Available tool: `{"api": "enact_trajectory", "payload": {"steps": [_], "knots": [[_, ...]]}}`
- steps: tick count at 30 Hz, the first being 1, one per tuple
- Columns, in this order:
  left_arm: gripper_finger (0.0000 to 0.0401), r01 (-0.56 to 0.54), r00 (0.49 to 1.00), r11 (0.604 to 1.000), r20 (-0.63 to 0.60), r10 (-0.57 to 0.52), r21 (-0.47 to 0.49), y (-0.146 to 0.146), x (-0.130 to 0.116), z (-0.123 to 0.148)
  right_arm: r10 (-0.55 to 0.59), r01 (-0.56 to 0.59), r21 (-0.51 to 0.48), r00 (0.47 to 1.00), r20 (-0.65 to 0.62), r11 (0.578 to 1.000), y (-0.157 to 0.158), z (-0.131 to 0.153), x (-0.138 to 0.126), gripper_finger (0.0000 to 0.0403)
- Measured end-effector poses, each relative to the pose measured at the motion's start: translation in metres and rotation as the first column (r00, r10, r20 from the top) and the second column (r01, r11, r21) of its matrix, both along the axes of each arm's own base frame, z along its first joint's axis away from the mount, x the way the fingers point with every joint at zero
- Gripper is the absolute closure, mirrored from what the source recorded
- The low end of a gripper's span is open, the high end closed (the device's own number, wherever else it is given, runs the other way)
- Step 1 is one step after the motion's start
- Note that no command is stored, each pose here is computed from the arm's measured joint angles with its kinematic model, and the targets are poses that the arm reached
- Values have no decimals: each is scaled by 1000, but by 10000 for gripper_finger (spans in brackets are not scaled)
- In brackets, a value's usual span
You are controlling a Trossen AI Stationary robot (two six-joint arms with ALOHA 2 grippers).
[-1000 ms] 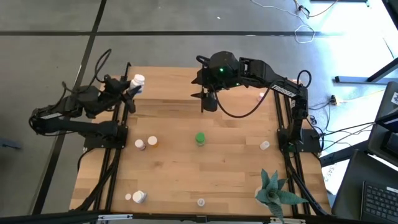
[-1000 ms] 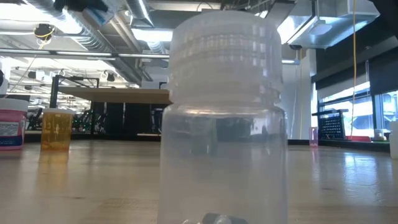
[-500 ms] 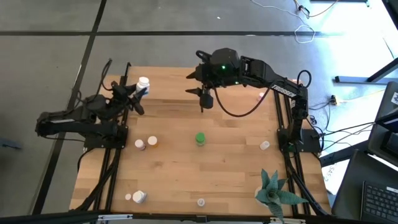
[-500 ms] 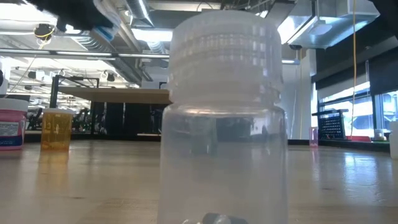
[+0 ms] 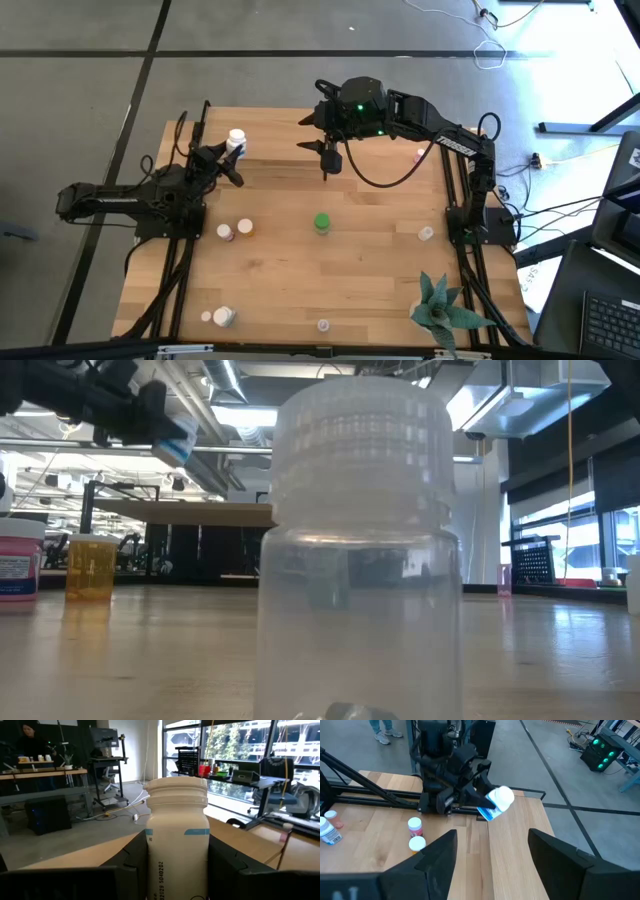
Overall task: Pick and place medicine bottles onto shelf by color
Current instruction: Put the top white pill bottle on the shelf
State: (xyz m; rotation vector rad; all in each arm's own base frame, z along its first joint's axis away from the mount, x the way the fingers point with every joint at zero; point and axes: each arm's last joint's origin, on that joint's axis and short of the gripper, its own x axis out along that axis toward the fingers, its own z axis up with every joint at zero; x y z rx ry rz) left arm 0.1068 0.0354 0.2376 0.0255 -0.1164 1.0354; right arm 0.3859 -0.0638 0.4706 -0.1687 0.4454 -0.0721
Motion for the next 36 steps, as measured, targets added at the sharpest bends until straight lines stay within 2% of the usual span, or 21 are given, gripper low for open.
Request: {"api": "enact_trajectory", "payload": {"steps": [17, 23, 36], "knots": [[277, -66, 996, 997, -60, 64, -38, 8, -1, -36, 0, 0, 0, 1000, 0, 1000, 0, 0, 0, 157], [277, -126, 990, 991, -71, 122, -54, 11, -3, -48, 0, 0, 0, 1000, -1, 1000, 0, 0, 0, 157], [277, -185, 977, 981, -114, 178, -57, 16, -6, -52, -3, 3, 0, 1000, -1, 1000, -1, 0, 0, 157]]}}
